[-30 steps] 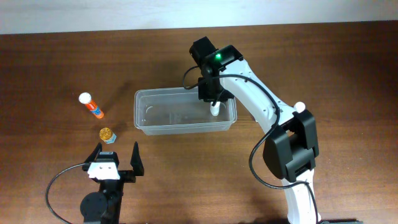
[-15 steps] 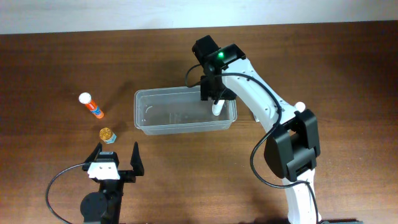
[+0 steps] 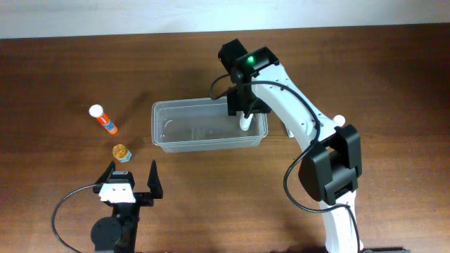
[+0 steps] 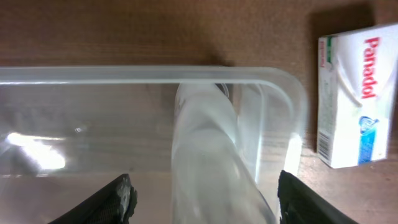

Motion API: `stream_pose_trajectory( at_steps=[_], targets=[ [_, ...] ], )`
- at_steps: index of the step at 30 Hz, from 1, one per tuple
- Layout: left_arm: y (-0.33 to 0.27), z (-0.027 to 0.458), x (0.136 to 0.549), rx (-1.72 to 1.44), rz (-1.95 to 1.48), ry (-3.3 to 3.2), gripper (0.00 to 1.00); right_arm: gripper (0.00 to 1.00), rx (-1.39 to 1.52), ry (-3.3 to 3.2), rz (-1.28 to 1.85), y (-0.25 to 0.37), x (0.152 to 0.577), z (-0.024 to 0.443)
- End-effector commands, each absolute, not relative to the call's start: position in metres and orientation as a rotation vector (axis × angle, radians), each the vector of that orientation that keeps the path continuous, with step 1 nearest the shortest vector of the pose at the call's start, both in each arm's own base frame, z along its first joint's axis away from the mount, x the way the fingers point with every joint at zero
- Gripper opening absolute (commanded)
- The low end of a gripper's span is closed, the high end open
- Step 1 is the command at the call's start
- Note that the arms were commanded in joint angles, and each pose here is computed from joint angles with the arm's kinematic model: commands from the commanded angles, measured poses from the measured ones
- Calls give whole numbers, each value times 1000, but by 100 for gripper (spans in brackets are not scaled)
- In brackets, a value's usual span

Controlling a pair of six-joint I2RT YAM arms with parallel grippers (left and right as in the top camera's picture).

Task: Pack container
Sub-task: 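Lower the white bottle into the container's right end and release, then move the right gripper back to the dark brown bottle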

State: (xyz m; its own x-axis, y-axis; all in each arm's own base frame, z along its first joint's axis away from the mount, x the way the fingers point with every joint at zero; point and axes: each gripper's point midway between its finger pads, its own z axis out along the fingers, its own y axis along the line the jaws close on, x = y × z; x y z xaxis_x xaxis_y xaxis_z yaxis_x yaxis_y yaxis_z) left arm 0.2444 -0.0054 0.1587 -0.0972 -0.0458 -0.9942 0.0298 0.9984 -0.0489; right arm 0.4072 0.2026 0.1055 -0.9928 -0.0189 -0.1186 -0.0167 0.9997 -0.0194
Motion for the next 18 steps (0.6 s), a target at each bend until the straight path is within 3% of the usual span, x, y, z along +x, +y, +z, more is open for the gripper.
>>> stream_pose_trajectory(
  at_steps=[1, 12, 18],
  targets=[
    [-3, 157, 244, -9, -47, 1665, 99, 68, -92, 2957, -8, 200, 421, 135],
    [-3, 157, 244, -9, -47, 1665, 99, 76, -101, 2908, -4, 159, 419, 214],
    [-3, 157, 244, -9, -47, 1665, 99, 78, -5, 2914, 98, 121, 423, 232]
  ],
)
